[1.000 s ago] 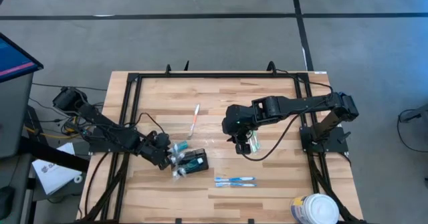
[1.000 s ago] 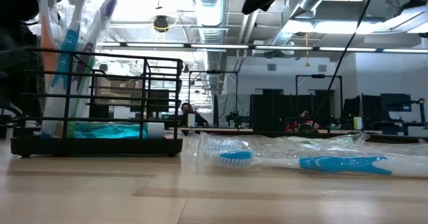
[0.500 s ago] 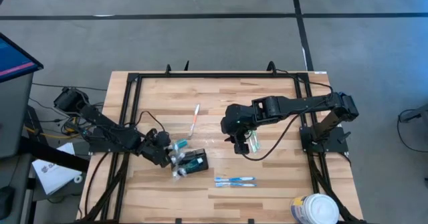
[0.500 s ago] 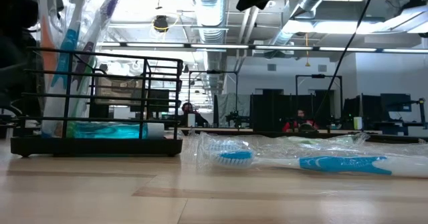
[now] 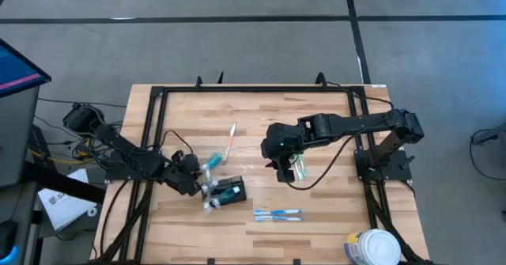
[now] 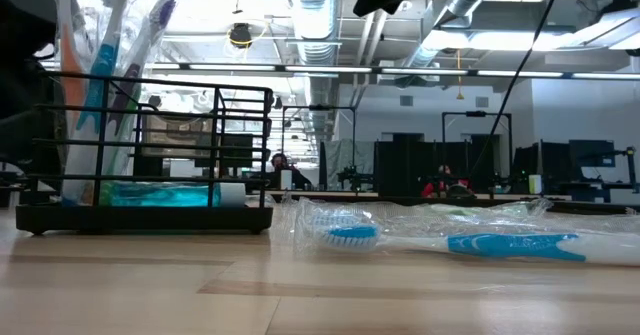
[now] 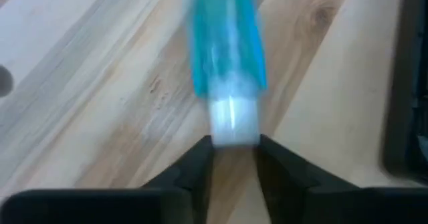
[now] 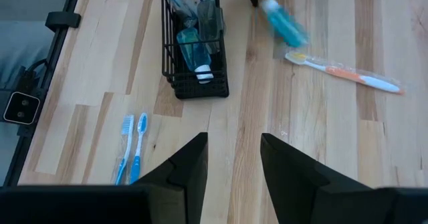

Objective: Pick & Place toothbrushing station
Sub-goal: Put the mouthwash into the black toothbrush rack

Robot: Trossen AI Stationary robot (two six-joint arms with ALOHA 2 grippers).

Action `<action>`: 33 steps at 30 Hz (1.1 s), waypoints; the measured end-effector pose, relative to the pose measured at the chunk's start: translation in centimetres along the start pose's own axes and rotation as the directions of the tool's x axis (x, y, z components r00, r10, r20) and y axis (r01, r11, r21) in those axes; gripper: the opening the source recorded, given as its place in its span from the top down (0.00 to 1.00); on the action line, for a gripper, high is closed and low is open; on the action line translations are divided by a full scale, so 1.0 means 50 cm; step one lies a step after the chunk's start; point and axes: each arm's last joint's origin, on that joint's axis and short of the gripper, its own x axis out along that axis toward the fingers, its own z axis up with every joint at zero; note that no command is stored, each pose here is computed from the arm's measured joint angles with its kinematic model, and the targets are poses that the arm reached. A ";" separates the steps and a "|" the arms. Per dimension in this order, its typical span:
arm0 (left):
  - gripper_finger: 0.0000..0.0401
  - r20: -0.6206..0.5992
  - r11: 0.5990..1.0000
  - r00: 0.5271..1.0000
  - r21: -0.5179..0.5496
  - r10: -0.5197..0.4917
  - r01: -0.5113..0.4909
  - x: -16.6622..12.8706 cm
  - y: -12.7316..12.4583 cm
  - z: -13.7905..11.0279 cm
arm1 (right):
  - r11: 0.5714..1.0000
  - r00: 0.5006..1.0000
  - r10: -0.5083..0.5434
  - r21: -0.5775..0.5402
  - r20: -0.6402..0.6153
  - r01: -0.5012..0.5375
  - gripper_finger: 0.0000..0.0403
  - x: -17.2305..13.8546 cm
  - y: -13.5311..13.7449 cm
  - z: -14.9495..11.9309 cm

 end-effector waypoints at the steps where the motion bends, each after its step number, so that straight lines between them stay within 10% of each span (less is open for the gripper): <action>1: 0.79 0.005 1.000 1.000 0.005 0.004 -0.004 0.000 0.000 0.000 | 1.000 1.000 0.000 0.000 0.000 0.000 0.68 0.000 0.000 0.000; 8: 0.99 0.033 0.999 0.999 0.035 0.005 -0.007 0.001 -0.001 0.002 | 1.000 1.000 0.000 0.000 0.000 0.000 0.68 0.000 0.000 0.000; 25: 0.86 0.251 0.938 0.939 0.196 0.234 -0.286 0.010 0.027 0.033 | 0.989 0.990 -0.141 0.036 0.002 0.141 0.68 -0.001 -0.015 0.000; 33: 0.92 0.114 0.952 0.983 0.253 0.145 -0.170 0.017 0.027 0.032 | 0.975 0.976 -0.204 -0.079 0.075 0.210 0.69 -0.008 -0.086 0.013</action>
